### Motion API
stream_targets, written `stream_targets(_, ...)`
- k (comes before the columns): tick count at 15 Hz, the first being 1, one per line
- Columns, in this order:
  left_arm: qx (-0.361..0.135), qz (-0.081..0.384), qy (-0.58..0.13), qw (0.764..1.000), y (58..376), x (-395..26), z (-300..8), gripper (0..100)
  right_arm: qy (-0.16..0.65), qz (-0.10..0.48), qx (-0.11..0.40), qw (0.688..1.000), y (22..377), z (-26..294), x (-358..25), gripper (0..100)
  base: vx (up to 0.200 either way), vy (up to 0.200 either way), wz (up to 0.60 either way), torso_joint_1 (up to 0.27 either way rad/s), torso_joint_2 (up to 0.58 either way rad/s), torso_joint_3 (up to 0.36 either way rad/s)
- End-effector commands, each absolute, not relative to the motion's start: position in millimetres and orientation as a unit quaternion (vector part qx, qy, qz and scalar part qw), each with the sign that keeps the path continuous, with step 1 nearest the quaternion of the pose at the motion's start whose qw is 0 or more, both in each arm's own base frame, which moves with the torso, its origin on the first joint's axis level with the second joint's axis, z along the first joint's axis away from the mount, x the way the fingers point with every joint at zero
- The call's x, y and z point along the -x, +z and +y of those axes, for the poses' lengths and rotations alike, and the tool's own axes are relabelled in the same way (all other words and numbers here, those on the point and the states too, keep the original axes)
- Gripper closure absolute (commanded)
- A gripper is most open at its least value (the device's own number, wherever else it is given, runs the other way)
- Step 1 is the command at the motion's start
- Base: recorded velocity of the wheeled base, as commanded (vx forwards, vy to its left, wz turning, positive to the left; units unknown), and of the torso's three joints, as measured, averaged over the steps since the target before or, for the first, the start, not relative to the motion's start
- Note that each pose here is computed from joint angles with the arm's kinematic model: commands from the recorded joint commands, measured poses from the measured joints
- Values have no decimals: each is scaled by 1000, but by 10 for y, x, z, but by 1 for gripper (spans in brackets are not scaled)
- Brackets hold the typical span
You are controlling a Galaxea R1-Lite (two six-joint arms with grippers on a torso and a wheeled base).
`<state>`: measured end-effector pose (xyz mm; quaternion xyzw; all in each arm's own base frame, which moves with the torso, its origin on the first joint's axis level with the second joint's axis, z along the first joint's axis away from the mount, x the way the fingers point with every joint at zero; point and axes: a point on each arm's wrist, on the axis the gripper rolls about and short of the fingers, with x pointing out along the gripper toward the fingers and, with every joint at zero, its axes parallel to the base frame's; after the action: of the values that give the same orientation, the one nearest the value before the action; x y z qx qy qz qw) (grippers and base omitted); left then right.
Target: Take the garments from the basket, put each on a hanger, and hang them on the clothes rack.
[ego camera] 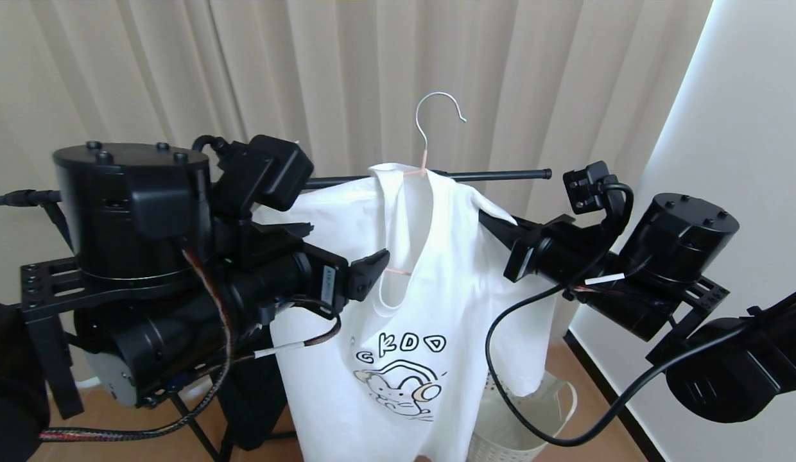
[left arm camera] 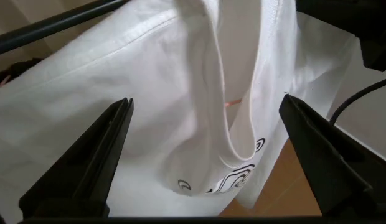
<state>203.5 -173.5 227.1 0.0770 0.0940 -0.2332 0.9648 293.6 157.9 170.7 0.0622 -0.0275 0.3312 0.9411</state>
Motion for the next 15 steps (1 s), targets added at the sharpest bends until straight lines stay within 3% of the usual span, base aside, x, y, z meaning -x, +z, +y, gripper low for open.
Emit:
stream_targets(1, -51, 89, -215, 971, 2299, -1991, -1382, 0, 326, -22, -61, 943, 1665, 1500, -3000, 100, 0, 0, 0, 0, 0, 0)
stream_targets(4, -12, 84, -237, 968, 2152, -2022, -959, 0, 327, -16, -58, 943, 1620, 1351, -3092, 100, 0, 0, 0, 0, 0, 0)
stream_targets(8, 3, 102, -264, 959, 1927, -2102, -663, 0, 333, -15, -56, 941, 1619, 1188, -3146, 100, 0, 0, 0, 0, 0, 0)
stream_targets(15, 19, 119, -272, 955, 1526, -2364, -632, 0, 344, -30, -54, 937, 1616, 1102, -3146, 100, 0, 0, 0, 0, 0, 0)
